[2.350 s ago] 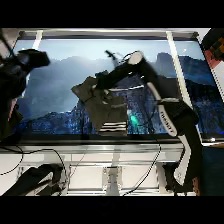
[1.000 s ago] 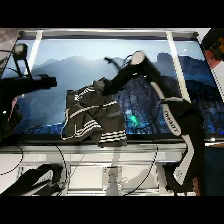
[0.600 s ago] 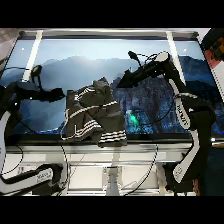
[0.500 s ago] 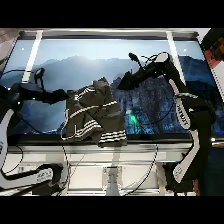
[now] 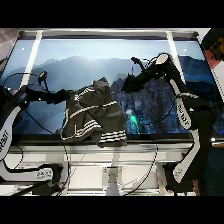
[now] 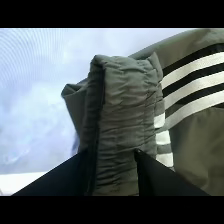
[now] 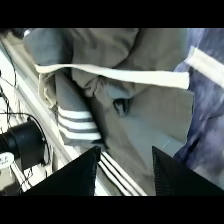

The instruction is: Fold the clothes and pants, and hang the long-sleeved shirts on hangers.

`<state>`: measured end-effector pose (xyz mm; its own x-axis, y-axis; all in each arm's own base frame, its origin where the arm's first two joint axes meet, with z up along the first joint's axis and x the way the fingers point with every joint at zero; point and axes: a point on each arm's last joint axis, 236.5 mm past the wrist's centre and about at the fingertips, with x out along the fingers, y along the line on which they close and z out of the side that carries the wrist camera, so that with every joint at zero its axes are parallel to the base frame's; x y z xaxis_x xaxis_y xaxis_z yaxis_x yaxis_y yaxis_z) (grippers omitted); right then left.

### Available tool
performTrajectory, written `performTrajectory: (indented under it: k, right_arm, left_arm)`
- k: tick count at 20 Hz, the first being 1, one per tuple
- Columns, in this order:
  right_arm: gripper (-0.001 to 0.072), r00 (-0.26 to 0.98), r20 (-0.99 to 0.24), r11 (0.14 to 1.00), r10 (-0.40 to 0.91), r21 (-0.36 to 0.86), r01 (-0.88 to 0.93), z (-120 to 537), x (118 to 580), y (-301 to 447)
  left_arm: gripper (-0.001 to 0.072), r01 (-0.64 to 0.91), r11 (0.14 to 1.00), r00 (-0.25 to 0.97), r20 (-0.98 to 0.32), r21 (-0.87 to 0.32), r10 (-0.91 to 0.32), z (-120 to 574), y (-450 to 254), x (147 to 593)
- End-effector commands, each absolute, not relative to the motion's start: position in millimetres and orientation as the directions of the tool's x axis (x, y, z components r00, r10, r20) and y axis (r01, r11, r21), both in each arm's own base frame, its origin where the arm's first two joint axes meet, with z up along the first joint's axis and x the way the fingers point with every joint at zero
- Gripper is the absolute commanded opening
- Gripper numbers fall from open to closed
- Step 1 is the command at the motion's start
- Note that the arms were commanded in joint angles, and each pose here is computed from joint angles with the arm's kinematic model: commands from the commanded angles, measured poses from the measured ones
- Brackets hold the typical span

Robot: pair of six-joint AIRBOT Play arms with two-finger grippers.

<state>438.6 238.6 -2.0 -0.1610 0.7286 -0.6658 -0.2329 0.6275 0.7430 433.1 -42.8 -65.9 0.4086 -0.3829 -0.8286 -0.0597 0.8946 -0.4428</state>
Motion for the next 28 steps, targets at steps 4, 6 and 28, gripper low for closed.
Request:
performTrajectory:
  k: [4,6,28]
  right_arm:
    - [0.0384,0.008,-0.695,0.684,0.719,0.705,-0.186,-23,482,241]
    - [0.0385,0.015,-0.717,0.712,0.697,0.689,-0.135,-44,486,248]
    - [0.0007,-0.015,-0.721,0.721,0.693,0.693,-0.007,-103,483,307]
  left_arm:
    - [0.0263,-0.015,0.902,0.417,-0.823,-0.432,-0.387,-67,-65,438]
    - [0.0039,-0.003,0.902,0.414,-0.822,-0.431,-0.392,-67,-71,438]
    - [0.0029,0.02,0.939,0.578,-0.763,-0.343,-0.291,-6,-34,454]
